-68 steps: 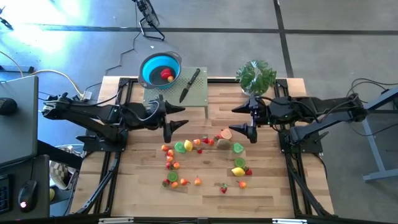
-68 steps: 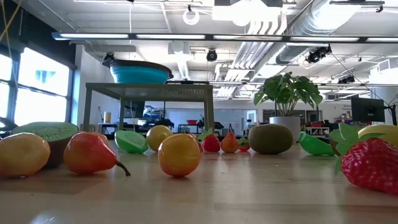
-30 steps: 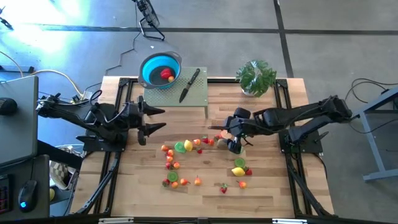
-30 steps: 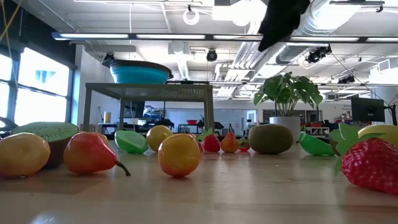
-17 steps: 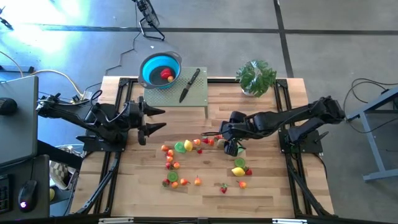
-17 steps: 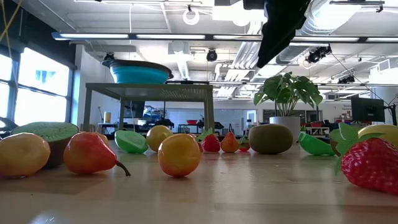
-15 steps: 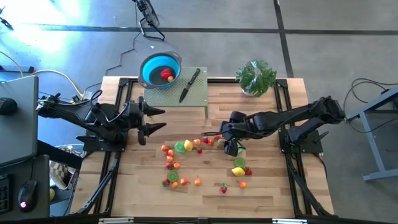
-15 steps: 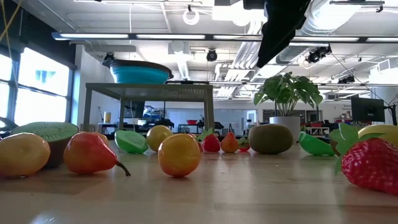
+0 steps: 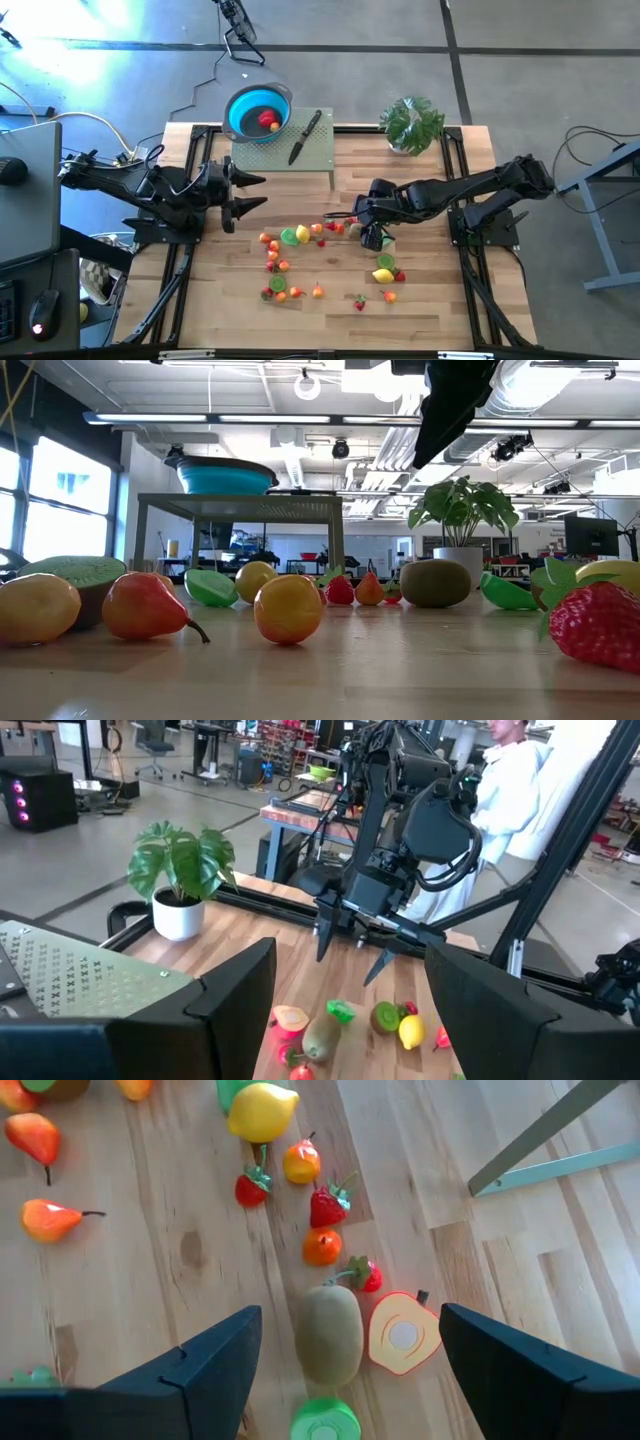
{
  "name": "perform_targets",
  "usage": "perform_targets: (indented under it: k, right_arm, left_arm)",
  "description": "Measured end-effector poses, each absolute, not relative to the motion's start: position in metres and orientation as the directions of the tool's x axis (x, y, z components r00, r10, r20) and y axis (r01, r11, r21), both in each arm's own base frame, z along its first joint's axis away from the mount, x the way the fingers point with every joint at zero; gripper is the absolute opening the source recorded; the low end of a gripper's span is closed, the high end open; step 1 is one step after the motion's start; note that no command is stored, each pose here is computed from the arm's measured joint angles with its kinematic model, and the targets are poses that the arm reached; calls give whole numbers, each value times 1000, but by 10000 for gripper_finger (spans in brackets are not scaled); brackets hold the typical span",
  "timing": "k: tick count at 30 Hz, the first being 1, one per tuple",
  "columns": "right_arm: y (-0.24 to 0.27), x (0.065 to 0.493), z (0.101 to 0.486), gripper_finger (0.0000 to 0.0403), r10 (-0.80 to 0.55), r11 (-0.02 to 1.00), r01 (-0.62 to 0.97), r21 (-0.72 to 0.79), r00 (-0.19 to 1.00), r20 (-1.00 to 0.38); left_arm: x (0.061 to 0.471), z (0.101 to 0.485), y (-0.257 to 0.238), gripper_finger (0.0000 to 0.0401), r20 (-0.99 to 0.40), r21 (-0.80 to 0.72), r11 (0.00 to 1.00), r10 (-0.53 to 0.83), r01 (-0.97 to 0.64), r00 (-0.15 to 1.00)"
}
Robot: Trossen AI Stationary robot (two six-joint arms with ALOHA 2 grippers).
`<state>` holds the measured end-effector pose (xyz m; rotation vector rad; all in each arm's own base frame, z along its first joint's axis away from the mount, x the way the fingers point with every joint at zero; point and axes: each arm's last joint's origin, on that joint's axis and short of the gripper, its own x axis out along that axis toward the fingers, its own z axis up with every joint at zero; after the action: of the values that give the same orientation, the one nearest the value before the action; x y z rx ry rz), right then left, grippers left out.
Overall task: Pick & Place Fruit
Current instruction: Put the kiwi into the strainer bowl on the shelf
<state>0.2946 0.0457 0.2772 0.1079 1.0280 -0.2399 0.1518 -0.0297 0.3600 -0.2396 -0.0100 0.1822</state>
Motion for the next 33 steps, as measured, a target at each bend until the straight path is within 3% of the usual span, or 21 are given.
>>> perform_targets:
  k: [18,33]
  right_arm:
    - [45,295,276,298,-103,976,219,7,489,-866]
    - [27,286,231,298,36,988,123,93,399,-916]
  left_arm:
    - [152,360,-30,248,-11,-238,955,181,-178,983]
    - [152,360,-30,248,-11,-237,955,181,-178,983]
